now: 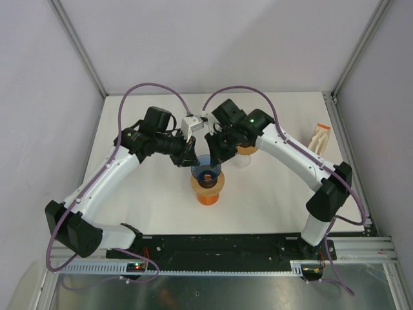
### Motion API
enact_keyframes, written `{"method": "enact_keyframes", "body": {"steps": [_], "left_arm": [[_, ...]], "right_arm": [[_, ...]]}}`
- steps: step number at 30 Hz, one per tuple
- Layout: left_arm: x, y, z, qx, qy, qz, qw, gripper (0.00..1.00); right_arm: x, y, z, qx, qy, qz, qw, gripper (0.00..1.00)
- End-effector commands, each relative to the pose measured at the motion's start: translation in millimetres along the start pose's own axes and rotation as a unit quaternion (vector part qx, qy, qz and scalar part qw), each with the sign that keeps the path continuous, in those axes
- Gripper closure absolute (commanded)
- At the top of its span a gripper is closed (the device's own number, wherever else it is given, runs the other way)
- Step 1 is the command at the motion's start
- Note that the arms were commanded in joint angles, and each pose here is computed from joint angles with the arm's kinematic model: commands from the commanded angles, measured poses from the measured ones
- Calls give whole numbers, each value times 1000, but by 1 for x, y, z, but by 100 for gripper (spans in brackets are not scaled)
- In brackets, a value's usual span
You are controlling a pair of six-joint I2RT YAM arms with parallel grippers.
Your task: Place the coffee filter in the dripper
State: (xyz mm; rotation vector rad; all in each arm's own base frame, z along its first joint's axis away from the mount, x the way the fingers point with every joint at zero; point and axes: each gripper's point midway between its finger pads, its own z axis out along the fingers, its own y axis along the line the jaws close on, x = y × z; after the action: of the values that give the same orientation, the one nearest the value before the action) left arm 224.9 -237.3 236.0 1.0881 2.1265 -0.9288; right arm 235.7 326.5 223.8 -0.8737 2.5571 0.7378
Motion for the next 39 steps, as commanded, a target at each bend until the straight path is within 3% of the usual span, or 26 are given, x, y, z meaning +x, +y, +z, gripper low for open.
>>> {"method": "enact_keyframes", "body": {"steps": [1,25,39], "left_arm": [[-2,-16,-2,35,-6,17,999,100],[31,3,15,15,43,-2,999,100],[65,14,20,5,81,27,996,100]], "right_arm": [[-27,5,-2,-29,-40,-16,999,100],[1,-16,24,-34,6,12,999,100],[14,-37,38,21,-25,38,999,100]]}}
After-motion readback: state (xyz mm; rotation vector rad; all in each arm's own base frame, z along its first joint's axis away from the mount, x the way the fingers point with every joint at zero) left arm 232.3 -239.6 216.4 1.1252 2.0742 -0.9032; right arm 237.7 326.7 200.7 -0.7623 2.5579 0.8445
